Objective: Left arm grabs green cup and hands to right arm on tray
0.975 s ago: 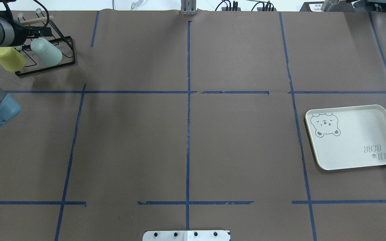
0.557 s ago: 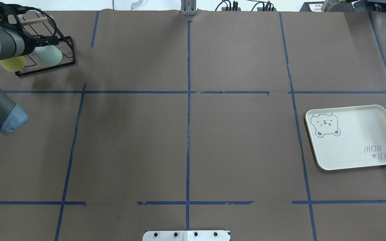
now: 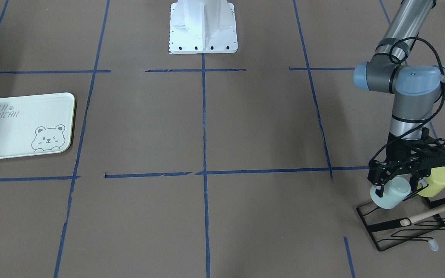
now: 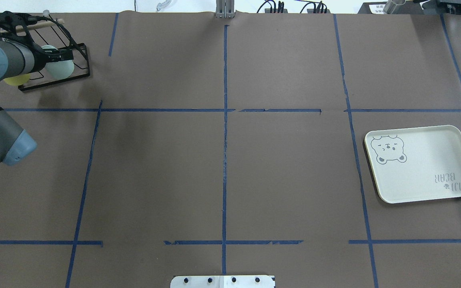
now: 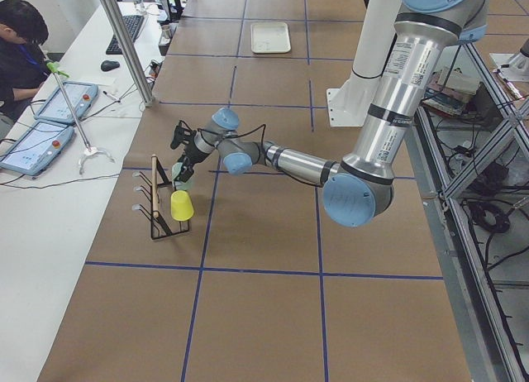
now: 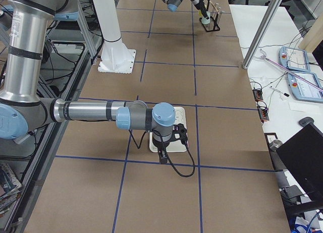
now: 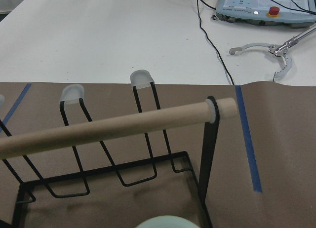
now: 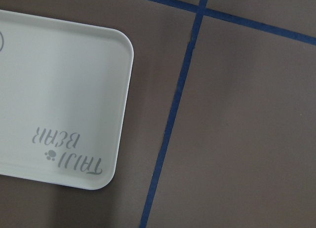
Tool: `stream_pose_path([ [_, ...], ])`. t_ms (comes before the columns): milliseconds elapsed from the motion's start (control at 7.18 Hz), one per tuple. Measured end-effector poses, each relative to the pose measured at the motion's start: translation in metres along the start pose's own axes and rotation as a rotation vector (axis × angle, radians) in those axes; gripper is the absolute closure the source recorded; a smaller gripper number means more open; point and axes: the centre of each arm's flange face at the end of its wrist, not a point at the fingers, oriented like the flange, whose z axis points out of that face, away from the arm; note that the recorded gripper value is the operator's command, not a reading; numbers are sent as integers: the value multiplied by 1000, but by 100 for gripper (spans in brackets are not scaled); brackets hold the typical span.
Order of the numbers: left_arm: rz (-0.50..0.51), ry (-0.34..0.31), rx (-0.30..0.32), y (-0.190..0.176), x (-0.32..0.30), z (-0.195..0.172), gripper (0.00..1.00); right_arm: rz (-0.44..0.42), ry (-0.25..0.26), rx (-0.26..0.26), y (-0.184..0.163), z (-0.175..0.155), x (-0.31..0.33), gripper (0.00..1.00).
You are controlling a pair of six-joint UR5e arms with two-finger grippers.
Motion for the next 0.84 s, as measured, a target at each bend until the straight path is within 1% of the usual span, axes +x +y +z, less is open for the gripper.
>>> stream_pose_path([
  [418, -1, 19, 11, 7, -9, 13, 0, 0, 0, 0, 0, 0, 0, 0],
  [836, 0, 29, 15, 8, -6, 13, 0, -1, 0, 0, 0, 0, 0, 0],
])
